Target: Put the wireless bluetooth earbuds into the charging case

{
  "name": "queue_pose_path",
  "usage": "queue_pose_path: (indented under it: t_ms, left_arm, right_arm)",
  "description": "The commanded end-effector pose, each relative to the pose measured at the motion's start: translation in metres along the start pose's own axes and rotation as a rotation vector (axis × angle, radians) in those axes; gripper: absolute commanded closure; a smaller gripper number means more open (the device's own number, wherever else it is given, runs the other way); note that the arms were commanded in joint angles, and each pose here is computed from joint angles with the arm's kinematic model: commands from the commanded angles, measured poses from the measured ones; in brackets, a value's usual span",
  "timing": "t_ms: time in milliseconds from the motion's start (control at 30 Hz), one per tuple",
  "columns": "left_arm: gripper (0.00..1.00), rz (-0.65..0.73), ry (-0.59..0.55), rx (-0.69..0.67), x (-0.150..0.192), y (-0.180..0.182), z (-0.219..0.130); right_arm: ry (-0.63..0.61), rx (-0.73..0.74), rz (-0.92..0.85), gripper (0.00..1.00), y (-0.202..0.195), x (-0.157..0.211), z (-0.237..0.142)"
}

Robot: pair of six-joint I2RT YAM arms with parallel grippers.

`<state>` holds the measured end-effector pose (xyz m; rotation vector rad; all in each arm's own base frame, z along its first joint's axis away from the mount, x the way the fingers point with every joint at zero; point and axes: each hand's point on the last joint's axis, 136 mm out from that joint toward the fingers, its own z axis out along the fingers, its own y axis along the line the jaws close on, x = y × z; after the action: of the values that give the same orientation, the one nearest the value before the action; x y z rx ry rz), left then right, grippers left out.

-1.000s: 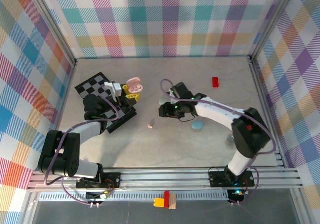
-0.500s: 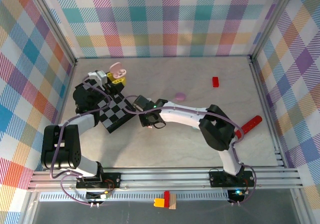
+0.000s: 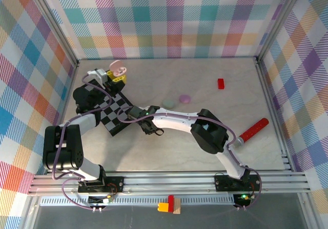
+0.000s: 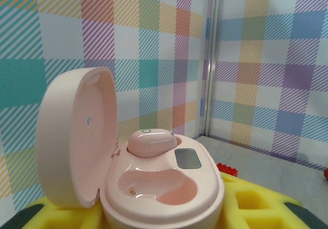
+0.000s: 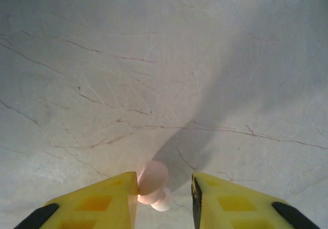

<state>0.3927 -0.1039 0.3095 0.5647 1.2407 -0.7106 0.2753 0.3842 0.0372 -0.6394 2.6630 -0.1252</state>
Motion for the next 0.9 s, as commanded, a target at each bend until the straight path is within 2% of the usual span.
queue_pose_path:
  t_ms: [0,200,433,567,667,867]
  left_arm:
    - [0.62,0.053,-0.039,0.017,-0.016,0.002,0.001]
    - [0.62,0.05,-0.031,0.023,-0.012,0.003,0.002]
    - [0.62,0.048,-0.026,0.029,-0.01,0.002,0.002]
    - [0.62,0.049,-0.025,0.032,-0.009,0.002,0.002]
    - [0.62,0.052,-0.023,0.034,-0.008,0.001,0.001]
    - [0.62,0.058,-0.015,0.05,-0.002,-0.008,0.004]
  right_arm:
    - [0.021,0.009,-0.016,0.69,0.003,0.003,0.003]
    - [0.035,0.002,-0.029,0.72,0.006,0.004,0.007]
    - [0.064,-0.01,-0.023,0.69,0.012,0.009,0.012]
    - [0.068,-0.02,-0.021,0.74,0.014,0.009,0.012]
    - [0.056,-0.023,-0.018,0.79,0.012,0.006,0.007]
    - [-0.023,-0.083,0.026,0.81,0.007,-0.005,-0.021]
